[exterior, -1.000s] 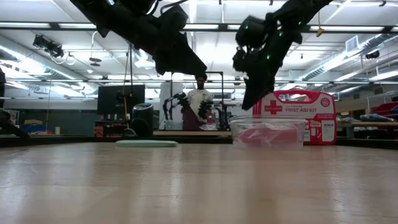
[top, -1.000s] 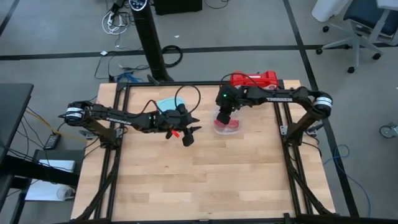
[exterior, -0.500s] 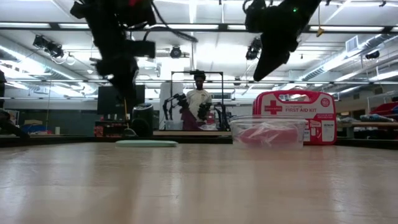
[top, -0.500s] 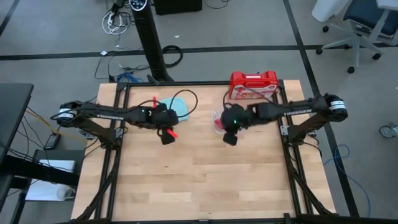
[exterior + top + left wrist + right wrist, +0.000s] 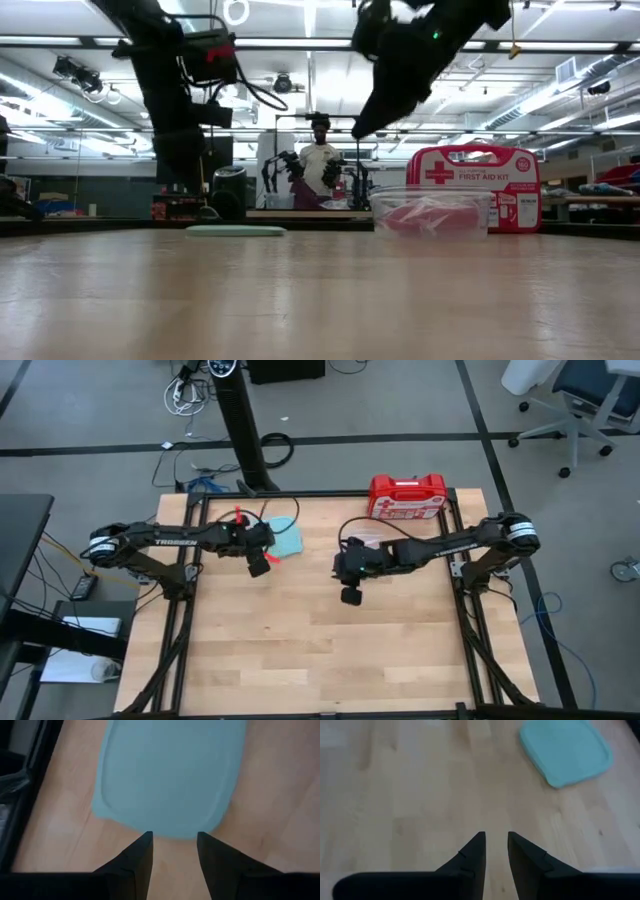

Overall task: Roll bandage
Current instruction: Close the plastic container

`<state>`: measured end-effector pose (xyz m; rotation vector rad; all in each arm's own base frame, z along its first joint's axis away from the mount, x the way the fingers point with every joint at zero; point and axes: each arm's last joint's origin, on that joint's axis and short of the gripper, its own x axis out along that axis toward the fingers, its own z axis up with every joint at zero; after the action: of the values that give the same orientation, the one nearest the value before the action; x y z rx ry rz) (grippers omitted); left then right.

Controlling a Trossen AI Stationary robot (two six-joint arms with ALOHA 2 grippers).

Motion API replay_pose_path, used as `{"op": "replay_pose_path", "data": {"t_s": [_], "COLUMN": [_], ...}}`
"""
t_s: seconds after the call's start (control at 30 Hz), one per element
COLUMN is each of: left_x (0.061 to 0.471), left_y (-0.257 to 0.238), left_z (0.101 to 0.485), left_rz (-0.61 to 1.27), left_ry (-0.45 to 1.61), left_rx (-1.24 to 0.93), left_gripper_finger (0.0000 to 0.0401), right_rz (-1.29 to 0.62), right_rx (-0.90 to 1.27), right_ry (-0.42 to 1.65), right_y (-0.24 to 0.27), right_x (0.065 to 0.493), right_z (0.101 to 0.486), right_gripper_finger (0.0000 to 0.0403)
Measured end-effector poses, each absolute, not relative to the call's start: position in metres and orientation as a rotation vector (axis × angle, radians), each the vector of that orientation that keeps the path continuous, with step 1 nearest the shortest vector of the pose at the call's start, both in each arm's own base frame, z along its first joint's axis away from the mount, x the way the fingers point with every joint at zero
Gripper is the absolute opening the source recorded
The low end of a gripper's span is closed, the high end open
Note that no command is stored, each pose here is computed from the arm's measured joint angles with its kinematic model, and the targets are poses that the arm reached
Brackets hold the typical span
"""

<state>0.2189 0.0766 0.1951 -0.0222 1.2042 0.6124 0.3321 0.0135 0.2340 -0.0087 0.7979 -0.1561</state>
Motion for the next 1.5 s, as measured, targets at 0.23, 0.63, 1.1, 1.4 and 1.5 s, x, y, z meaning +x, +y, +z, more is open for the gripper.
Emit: {"op": "replay_pose_path", "data": {"t_s": [0.23, 0.63, 1.1, 1.4, 1.5], "left_x": [0.190, 0.162, 0.162, 0.165, 0.166], "left_y": [0.108, 0.154, 0.192, 0.203, 0.205], "left_z": [0.192, 0.186, 0.146, 0.131, 0.131], "left_rz": [0.613, 0.827, 0.884, 0.838, 0.836], "left_ry": [1.022, 0.879, 0.858, 0.833, 0.818], "left_rx": [-0.238, -0.556, -0.746, -0.802, -0.791], "left_gripper_finger": [0.0157, 0.0157, 0.0157, 0.0157, 0.0157], "right_rz": [-0.186, -0.179, -0.163, -0.227, -0.225], "right_rx": [-0.002, 0.090, 0.050, -0.032, -0.029], "right_ry": [0.795, 0.749, 0.723, 0.694, 0.698], "right_y": [-0.001, -0.049, -0.059, -0.078, -0.079], "right_x": [0.334, 0.346, 0.357, 0.356, 0.356], "right_z": [0.233, 0.220, 0.211, 0.215, 0.214], "right_gripper_finger": [0.0078, 0.0079, 0.0079, 0.0079, 0.0079]}}
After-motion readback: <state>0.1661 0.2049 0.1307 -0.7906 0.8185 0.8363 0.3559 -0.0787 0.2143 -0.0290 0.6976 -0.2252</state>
